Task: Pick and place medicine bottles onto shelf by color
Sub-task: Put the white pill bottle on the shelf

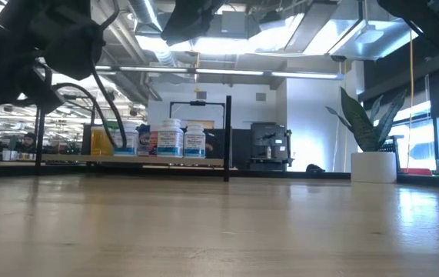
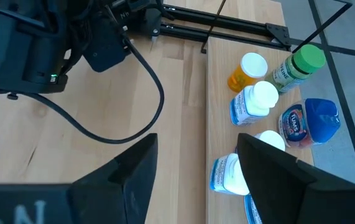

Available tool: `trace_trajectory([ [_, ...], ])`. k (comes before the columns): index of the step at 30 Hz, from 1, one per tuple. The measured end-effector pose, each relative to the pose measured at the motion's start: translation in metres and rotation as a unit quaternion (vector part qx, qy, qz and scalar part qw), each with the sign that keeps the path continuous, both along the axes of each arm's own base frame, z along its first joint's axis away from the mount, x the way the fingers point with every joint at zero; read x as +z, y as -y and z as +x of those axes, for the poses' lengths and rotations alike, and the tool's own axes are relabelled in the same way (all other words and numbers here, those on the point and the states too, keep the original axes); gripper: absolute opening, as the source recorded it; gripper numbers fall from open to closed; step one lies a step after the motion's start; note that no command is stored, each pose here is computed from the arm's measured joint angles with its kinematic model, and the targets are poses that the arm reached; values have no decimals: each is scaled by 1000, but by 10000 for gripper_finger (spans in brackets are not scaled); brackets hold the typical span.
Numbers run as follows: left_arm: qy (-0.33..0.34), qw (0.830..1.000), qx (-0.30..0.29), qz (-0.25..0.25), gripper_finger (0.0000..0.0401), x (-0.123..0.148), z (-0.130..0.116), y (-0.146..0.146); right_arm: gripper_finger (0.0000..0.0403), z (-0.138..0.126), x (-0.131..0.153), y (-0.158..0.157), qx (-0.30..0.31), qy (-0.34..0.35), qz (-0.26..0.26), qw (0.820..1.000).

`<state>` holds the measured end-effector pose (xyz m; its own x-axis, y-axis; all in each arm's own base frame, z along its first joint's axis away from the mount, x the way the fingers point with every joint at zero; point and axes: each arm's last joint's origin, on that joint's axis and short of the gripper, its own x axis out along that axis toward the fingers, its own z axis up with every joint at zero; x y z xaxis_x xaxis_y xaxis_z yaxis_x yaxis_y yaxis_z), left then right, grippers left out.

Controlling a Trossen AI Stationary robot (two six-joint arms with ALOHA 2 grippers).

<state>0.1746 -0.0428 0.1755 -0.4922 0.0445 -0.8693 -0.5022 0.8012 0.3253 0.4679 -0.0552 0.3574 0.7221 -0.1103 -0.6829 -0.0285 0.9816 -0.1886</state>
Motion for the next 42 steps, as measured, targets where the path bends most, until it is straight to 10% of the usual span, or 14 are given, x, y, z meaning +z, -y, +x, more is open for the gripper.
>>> trace_trajectory([
  [42, 32, 999, 10, -33, 175, -14, 1, 2, 223, 0, 0, 0, 3, 0, -3, 1000],
])
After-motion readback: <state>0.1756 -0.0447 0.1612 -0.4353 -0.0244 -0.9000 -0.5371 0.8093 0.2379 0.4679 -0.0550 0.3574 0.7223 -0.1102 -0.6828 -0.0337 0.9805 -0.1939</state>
